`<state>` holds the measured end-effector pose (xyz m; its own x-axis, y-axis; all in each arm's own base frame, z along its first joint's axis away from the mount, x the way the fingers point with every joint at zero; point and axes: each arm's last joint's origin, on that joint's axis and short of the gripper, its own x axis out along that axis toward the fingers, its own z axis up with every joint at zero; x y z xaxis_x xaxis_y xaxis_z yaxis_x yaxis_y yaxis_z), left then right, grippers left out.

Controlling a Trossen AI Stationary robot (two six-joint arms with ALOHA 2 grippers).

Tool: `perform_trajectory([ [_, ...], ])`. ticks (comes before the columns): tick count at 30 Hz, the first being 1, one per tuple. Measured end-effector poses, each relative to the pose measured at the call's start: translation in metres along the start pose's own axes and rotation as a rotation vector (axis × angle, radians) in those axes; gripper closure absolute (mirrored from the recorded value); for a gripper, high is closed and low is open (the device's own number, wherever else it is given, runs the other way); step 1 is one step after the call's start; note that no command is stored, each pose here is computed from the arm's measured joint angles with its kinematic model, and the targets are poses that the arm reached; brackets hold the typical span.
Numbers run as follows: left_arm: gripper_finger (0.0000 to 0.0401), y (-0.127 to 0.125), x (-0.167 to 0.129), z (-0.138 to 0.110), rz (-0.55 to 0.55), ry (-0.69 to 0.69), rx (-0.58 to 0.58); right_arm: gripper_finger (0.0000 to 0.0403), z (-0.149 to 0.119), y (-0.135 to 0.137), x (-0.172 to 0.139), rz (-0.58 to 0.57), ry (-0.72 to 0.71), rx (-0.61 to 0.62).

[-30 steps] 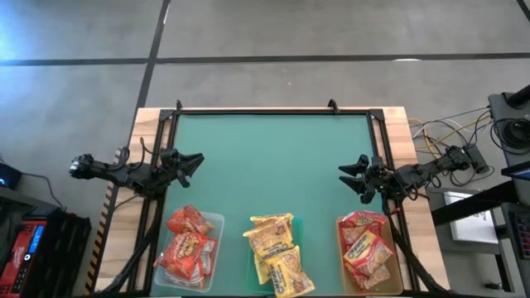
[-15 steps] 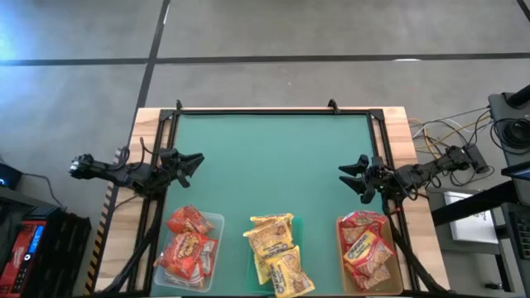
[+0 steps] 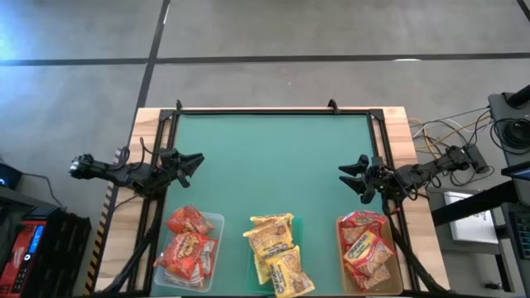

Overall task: Sort Maruchan noodles
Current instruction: Return to Home Position

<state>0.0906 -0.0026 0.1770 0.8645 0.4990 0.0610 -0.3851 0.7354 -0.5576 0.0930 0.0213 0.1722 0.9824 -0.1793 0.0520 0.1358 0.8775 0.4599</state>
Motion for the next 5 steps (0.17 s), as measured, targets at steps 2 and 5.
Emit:
perform_trajectory([
  [2, 0.0307, 0.0001, 0.0000, -0.0001, 0.001, 0.001, 0.001, 0.0177, 0.0000, 0.0000, 0.0000, 0.000, 0.000, 0.000],
  [5, 0.0307, 0.0001, 0.0000, -0.0002, 0.001, 0.001, 0.002, 0.0177, 0.0000, 0.0000, 0.0000, 0.000, 0.000, 0.000],
])
